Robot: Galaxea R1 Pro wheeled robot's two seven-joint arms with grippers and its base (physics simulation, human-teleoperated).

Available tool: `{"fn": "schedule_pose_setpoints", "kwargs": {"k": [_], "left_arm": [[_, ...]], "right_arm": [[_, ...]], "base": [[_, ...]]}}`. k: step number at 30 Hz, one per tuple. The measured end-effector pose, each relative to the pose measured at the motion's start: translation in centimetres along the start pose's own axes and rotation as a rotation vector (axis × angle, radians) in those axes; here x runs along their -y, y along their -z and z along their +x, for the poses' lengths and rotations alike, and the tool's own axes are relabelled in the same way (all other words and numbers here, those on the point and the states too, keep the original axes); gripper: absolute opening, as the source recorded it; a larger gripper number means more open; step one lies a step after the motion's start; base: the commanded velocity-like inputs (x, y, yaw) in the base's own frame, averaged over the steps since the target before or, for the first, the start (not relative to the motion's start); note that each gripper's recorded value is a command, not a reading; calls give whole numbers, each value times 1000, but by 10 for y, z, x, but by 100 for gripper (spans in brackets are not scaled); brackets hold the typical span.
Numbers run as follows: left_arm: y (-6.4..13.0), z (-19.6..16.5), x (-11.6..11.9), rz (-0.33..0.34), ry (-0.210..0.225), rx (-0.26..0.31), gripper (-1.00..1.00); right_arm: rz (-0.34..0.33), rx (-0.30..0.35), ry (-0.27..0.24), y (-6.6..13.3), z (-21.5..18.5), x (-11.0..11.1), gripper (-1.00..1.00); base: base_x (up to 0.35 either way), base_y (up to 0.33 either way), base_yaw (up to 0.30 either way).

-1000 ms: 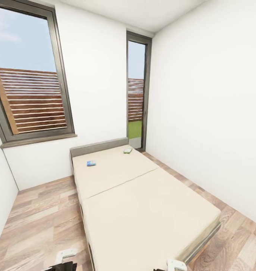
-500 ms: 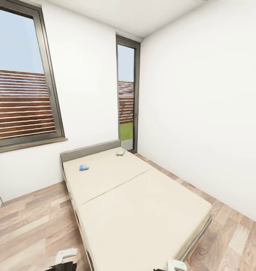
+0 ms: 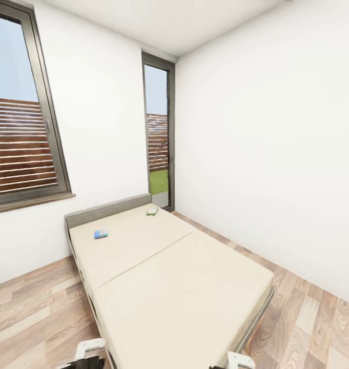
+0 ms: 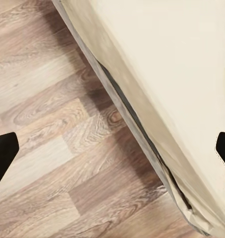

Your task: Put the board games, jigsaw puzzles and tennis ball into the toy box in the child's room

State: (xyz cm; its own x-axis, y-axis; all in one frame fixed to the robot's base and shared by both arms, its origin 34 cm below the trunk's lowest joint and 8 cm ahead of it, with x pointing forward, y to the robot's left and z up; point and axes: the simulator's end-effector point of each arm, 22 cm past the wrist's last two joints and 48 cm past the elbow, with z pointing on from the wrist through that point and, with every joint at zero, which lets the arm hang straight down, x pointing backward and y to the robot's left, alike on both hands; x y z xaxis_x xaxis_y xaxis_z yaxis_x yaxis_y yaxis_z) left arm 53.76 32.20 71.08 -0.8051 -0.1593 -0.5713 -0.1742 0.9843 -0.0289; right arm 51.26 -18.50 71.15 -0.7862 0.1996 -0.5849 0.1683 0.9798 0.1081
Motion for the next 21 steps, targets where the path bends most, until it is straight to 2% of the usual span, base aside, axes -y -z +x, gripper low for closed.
{"fn": "schedule_pose_setpoints", "kwargs": {"k": [9, 15, 21], "left_arm": [[2, -5, 1, 2, 1, 11, 100], [4, -8, 1, 3, 1, 18, 100], [4, -9, 0, 3, 1, 21, 100]], "right_arm": [[-2, 11, 0, 2, -5, -1, 100], [-5, 19, 0, 3, -8, -2, 100], [-10, 26, 2, 4, -11, -4, 100]], "base": [[0, 144, -201], [0, 29, -184], [0, 8, -70]]}}
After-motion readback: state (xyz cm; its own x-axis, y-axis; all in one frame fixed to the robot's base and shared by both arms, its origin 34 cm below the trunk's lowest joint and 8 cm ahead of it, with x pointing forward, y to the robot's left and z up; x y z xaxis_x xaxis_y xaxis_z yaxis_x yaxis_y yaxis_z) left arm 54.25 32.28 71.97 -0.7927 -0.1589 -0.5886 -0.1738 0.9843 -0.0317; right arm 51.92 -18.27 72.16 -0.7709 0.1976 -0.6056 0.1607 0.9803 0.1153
